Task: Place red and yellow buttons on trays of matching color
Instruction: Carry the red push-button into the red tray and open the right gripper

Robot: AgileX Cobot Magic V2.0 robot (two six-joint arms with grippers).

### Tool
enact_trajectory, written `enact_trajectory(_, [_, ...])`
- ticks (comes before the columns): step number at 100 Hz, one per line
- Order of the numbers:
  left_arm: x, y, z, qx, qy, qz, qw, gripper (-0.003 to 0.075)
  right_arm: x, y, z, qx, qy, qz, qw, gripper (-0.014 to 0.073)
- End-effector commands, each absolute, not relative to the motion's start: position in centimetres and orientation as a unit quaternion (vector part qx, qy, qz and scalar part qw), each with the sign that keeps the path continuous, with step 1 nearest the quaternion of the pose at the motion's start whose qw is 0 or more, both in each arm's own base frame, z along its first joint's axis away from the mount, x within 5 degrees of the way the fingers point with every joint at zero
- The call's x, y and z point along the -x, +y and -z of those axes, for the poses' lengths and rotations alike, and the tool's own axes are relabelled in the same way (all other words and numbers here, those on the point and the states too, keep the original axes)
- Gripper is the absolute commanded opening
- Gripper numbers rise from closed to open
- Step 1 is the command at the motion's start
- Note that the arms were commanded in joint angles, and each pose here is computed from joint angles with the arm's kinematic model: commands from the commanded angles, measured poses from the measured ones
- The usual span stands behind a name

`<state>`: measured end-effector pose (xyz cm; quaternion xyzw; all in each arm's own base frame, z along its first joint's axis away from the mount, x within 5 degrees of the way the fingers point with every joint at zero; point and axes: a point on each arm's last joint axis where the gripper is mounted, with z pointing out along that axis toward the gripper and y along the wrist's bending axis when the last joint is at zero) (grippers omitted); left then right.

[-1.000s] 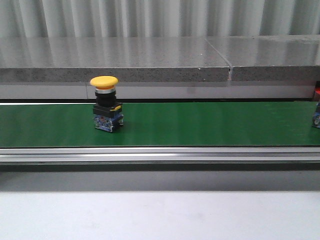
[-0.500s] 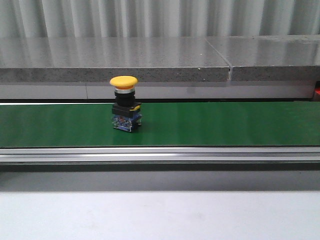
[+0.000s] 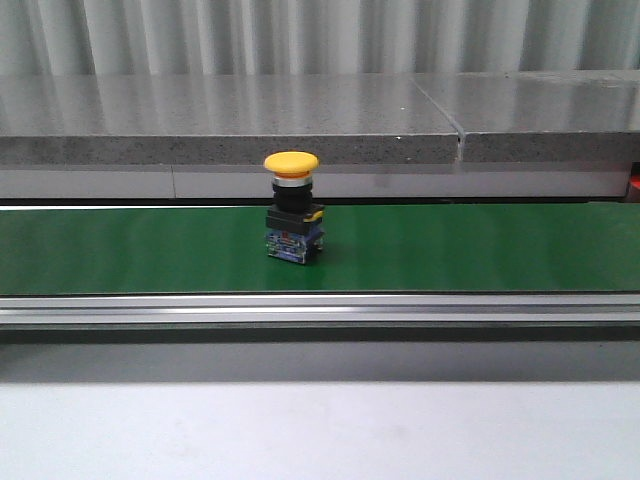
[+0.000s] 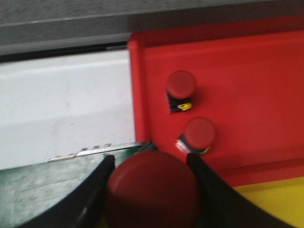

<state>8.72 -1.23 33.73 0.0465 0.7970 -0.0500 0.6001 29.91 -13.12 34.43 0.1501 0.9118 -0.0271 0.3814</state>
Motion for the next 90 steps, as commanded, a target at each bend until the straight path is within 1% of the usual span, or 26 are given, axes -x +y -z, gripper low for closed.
enact_trajectory(1, [-8.8,-1.2,-35.2,-0.037,0.768,0.055,0.637,-0.002,-29.9,-15.6,-36.0,-0.193,0.879,0.051,0.434,0.0134])
enact_trajectory(10, [-8.8,-1.2,-35.2,-0.037,0.768,0.055,0.637,-0.002,-30.2,-18.1,-34.9,-0.229,0.866,0.063,0.439,0.0134])
enact_trajectory(19, [-8.8,-1.2,-35.2,-0.037,0.768,0.055,0.637,-0.002,-30.7,-20.0,-33.8,-0.259,0.859,0.057,0.437,0.0134])
enact_trajectory(27, [-8.8,-1.2,-35.2,-0.037,0.768,0.055,0.637,-0.002,-31.4,-21.8,-32.5,-0.282,0.86,0.048,0.424,0.0134])
enact_trajectory(39, [-8.8,-1.2,-35.2,-0.037,0.768,0.055,0.637,-0.002,-32.5,-23.9,-31.3,-0.293,0.867,0.04,0.4,0.0134])
enact_trajectory(48, [-8.8,-1.2,-35.2,-0.037,0.768,0.055,0.637,-0.002,-33.4,-24.7,-30.2,-0.295,0.877,0.029,0.379,0.0134])
enact_trajectory(59, [-8.8,-1.2,-35.2,-0.037,0.768,0.055,0.637,-0.002,-34.3,-25.4,-29.5,-0.294,0.882,0.022,0.366,0.0134])
enact_trajectory(90, [-8.8,-1.2,-35.2,-0.037,0.768,0.055,0.637,-0.002,-35.5,-26.4,-26.8,-0.293,0.89,0.02,0.348,0.0134])
